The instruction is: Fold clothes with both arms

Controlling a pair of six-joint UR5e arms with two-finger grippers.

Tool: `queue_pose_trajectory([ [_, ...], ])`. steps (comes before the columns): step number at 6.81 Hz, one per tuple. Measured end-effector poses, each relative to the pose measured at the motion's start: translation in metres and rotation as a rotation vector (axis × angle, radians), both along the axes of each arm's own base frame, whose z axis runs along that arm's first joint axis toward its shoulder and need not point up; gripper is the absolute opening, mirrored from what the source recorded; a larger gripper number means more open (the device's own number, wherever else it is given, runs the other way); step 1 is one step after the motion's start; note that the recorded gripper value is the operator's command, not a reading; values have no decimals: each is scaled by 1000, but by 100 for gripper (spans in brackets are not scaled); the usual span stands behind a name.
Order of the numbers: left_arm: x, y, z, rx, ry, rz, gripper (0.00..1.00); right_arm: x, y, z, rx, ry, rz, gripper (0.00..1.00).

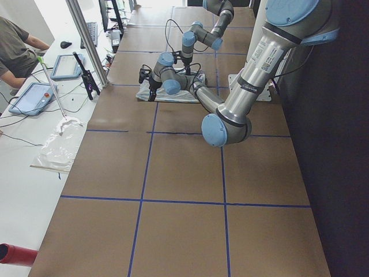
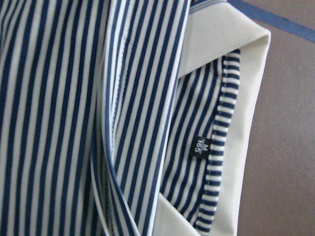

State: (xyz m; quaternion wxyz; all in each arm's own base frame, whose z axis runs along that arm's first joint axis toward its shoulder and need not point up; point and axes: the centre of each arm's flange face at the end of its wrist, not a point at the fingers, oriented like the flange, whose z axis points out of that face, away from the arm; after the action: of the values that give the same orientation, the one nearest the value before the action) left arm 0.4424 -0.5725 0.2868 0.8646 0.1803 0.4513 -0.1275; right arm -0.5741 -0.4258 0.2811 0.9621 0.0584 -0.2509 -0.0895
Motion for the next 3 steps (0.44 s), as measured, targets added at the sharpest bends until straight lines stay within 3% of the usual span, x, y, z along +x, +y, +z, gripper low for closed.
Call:
queue_pose_trajectory([
  [3, 0, 0, -1, 1, 1, 0, 100, 13, -9, 11, -10, 40, 0, 100],
])
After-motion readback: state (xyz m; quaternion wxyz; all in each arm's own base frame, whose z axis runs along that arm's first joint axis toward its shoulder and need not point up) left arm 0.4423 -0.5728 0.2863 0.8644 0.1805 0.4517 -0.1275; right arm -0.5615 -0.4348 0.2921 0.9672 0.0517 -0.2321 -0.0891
